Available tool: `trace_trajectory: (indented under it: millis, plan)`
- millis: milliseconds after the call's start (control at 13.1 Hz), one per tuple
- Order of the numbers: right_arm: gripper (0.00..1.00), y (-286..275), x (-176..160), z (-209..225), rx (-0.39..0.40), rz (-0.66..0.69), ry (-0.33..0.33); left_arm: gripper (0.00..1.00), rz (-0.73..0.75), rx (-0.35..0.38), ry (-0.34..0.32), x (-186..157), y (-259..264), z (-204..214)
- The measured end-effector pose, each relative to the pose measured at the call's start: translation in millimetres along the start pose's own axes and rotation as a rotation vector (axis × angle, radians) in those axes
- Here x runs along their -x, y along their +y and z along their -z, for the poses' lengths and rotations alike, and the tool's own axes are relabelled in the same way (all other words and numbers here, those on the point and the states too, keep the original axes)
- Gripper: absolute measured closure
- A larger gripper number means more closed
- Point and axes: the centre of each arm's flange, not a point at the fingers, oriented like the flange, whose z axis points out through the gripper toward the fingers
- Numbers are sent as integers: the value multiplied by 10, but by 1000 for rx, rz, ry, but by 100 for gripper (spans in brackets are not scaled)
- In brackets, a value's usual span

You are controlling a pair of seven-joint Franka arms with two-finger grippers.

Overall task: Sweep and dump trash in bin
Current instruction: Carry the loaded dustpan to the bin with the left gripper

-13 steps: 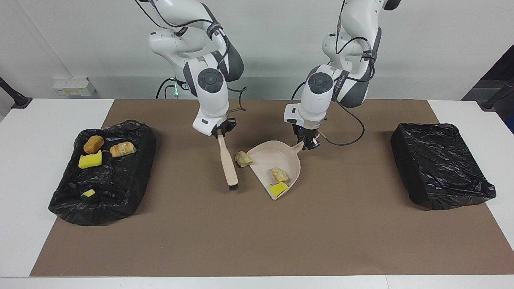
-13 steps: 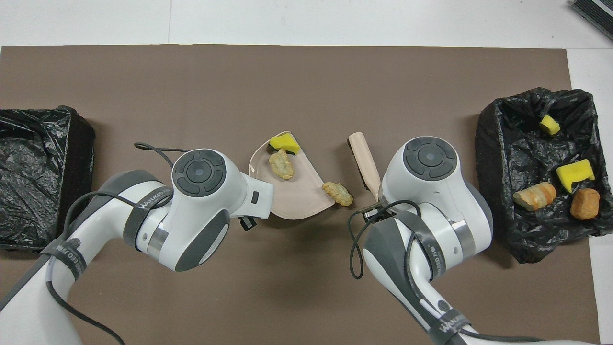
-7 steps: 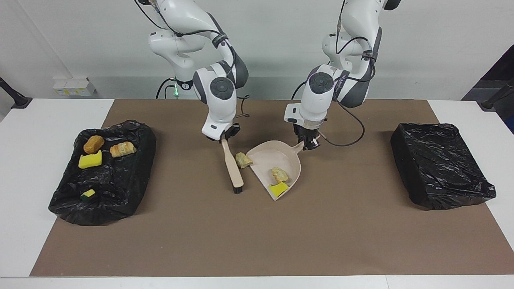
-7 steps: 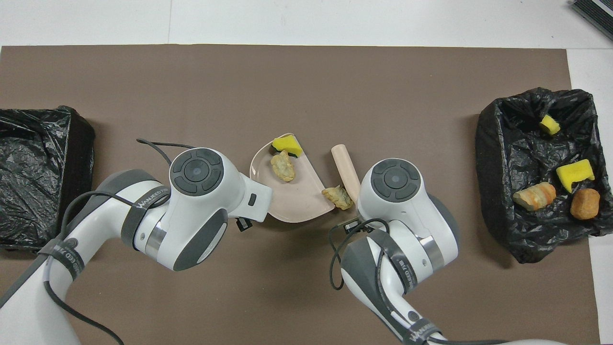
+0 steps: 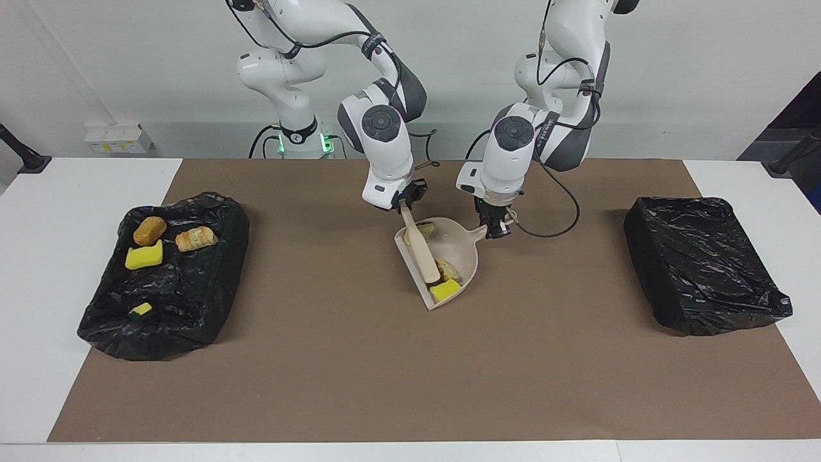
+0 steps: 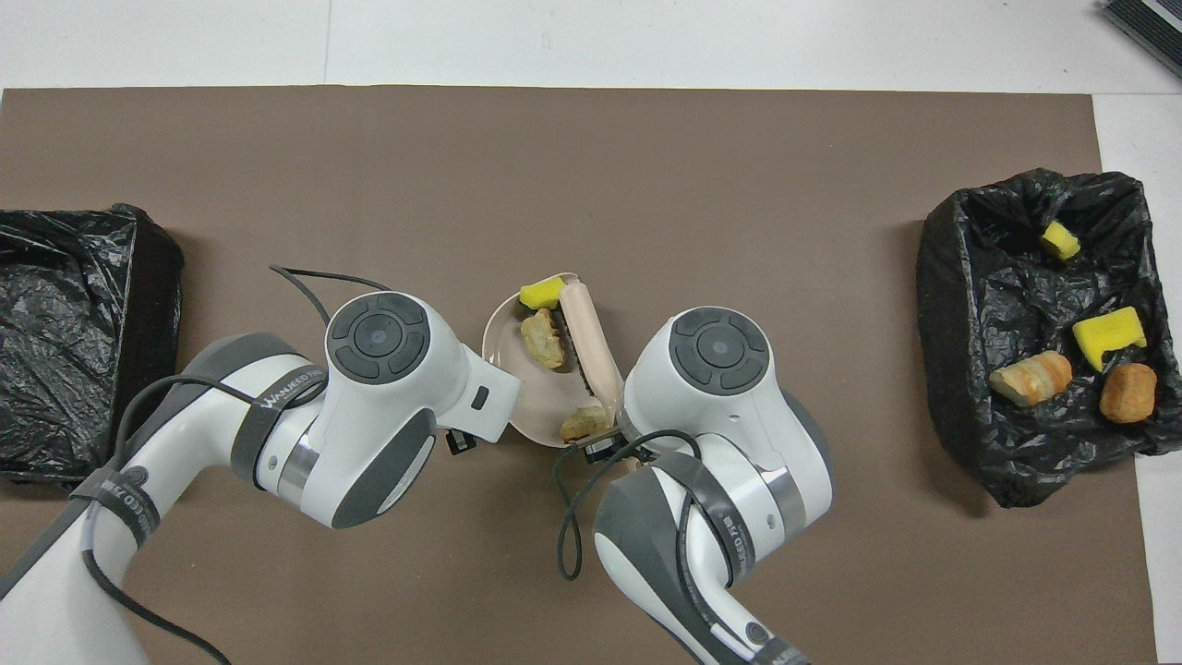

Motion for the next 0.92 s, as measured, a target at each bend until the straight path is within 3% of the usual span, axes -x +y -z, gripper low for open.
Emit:
trace_trajectory:
  millis: [305, 611, 916]
  plan:
    - [74, 428, 81, 348, 18, -67, -54, 69, -1, 0, -2, 12, -3, -7]
    - [74, 734, 161, 460, 104, -86, -85, 69, 32, 12, 4, 73, -70, -15]
    - [74, 775, 48, 332, 131, -55, -20, 69, 271, 38, 2, 361, -348, -25]
